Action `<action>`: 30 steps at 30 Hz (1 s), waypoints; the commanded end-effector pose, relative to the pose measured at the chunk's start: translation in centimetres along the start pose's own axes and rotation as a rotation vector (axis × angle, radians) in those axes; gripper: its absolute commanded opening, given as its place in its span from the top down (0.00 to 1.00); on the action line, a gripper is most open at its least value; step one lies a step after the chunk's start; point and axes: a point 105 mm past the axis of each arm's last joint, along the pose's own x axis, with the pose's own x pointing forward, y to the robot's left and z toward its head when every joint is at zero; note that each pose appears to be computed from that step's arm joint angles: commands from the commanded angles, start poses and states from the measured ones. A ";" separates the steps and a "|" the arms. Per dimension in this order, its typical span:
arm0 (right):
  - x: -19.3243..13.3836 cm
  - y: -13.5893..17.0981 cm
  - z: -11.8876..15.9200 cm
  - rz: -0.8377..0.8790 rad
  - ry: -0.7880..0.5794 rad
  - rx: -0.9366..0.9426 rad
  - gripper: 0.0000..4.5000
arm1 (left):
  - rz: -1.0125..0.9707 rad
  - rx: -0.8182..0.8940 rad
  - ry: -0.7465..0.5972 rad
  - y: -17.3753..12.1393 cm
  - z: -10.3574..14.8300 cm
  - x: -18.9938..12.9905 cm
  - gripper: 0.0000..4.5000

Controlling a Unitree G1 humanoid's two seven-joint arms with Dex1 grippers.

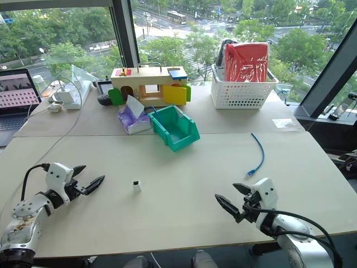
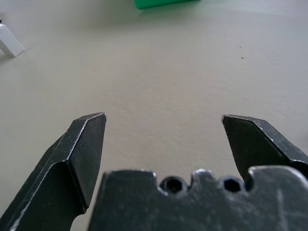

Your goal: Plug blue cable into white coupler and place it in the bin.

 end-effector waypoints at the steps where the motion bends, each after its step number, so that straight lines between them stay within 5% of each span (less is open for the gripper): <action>1: -0.7 -0.8 1.0 -0.021 -0.034 -0.027 0.01 | -0.066 0.007 -0.036 -0.6 1.6 0.0 0.00; 13: -1.3 -4.4 4.4 0.081 0.048 -0.224 0.01 | -0.317 0.029 -0.049 -1.5 5.3 -0.7 0.00; 18: -1.4 -7.6 3.4 0.084 0.222 -0.459 0.01 | -0.403 0.026 -0.037 -3.1 6.2 -1.3 0.00; 24: -1.7 -12.8 4.6 0.196 0.429 -0.541 0.01 | -0.599 -0.051 -0.016 -4.7 10.0 -3.6 0.00; 30: -0.2 -14.1 4.5 0.260 0.486 -0.480 0.01 | -0.644 -0.119 -0.187 -5.0 15.8 -3.9 0.00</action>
